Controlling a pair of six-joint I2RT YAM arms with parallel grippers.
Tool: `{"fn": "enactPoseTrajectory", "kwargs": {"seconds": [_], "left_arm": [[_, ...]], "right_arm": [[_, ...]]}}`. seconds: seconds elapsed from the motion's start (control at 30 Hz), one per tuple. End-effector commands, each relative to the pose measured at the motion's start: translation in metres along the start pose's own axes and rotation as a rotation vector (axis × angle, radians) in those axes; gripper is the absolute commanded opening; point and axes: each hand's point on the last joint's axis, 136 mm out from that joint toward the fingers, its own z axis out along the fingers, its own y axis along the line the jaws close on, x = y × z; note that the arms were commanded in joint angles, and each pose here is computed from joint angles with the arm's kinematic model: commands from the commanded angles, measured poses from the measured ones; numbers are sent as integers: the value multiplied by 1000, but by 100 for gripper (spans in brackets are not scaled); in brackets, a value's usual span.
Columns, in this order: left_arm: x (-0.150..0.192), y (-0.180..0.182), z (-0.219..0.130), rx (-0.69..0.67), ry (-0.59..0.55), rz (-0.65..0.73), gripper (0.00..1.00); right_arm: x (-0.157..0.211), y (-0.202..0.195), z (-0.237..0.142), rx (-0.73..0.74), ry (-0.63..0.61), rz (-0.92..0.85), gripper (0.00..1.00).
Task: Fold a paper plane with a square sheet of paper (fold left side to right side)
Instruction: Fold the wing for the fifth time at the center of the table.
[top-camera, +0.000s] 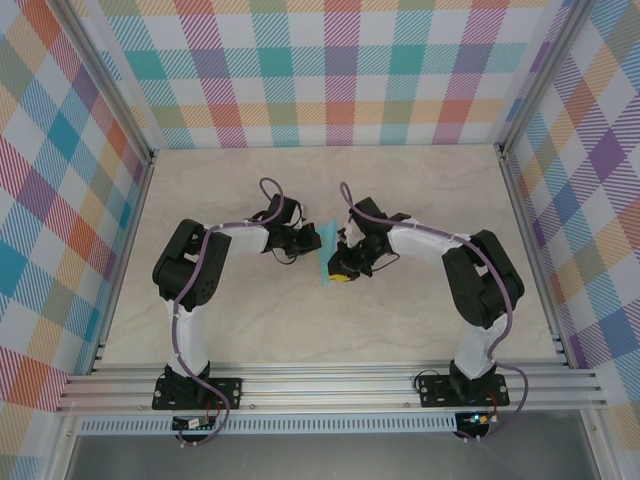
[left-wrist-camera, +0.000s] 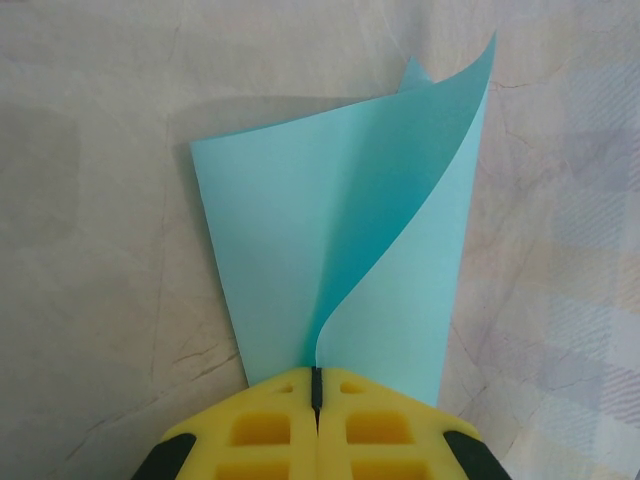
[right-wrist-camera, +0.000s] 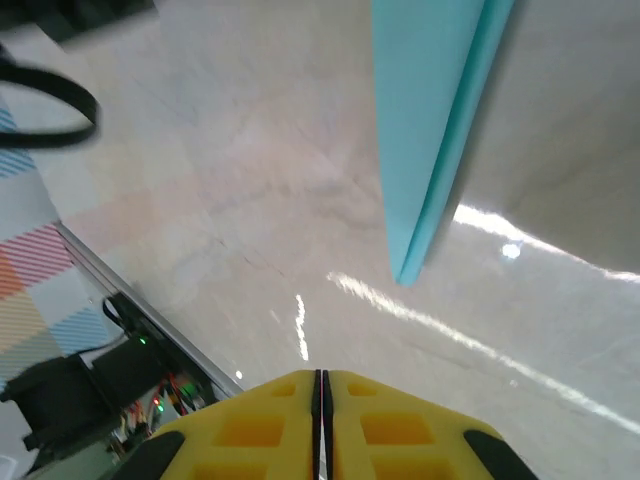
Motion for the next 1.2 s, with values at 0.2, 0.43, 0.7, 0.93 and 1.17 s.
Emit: {"fn": "enactPoseTrajectory", "kwargs": {"seconds": [0.2,0.43,0.7,0.93,1.17], "left_arm": [[17,32,16,-93,44,-50,0],[20,31,16,-95,48,-46,0],[20,29,17,-91,54,-44,0],[21,28,19,-90,59,-40,0],[19,23,10,-97,46,-23,0]], "right_arm": [[-93,9,-8,53,-183,-57,6],[-118,0,8,106,-176,-18,7],[-118,-16,25,137,-116,18,8],[-116,-33,32,190,-97,29,8],[-111,-48,39,228,-71,41,8]]}}
